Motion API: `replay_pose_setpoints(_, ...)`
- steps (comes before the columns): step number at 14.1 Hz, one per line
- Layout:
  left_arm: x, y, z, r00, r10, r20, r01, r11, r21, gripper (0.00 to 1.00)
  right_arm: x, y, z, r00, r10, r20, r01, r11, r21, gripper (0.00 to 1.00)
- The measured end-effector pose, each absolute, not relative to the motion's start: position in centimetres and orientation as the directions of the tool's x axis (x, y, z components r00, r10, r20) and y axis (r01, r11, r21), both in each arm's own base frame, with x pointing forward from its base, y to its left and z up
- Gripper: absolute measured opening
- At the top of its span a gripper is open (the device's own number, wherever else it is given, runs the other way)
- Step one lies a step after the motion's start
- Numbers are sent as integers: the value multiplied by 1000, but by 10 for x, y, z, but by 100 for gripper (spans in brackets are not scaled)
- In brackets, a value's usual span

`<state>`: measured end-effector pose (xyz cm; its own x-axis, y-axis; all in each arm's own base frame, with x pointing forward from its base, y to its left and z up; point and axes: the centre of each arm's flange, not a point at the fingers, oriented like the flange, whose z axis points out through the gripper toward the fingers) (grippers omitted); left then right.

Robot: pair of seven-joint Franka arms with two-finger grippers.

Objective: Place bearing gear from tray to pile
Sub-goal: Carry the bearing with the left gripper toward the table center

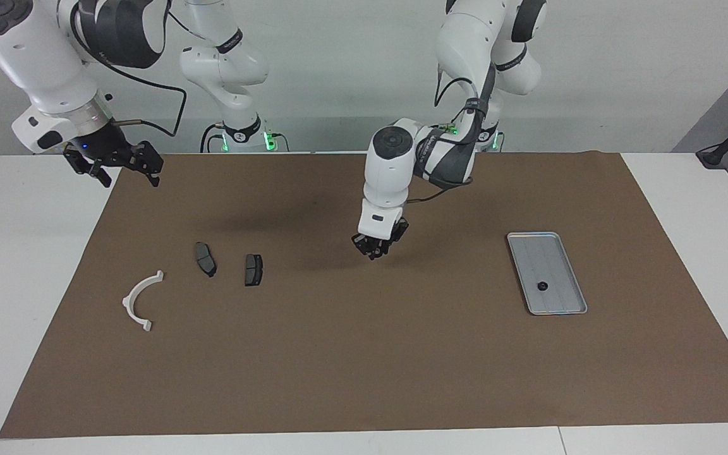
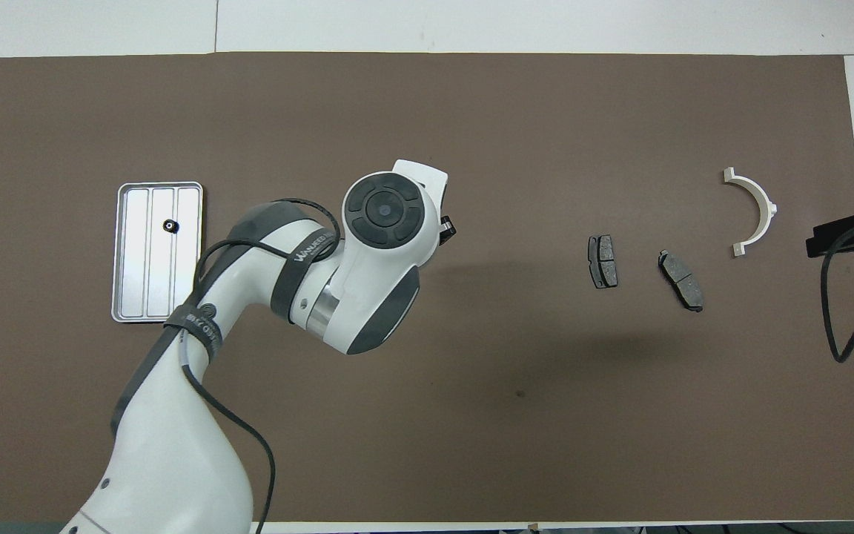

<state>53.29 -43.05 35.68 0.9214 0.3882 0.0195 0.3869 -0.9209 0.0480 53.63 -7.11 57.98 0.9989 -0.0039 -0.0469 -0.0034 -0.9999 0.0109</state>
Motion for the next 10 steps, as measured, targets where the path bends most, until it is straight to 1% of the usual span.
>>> replay_pose_setpoints(4, 539, -426, 337, 906, 422, 9, 422, -906, 24, 35, 537, -70, 579, 999, 24, -47, 25, -1000, 10, 100)
replay_pose_setpoints(7, 527, -442, 309, 897, 442, -7, 442, -897, -7, 35, 537, -71, 573, 999, 24, -40, 24, -1000, 11, 100)
replay_pose_setpoints(10, 524, -451, 304, 882, 471, 0, 471, -882, 17, 35, 536, -73, 563, 997, 56, -46, 57, -998, 8, 100)
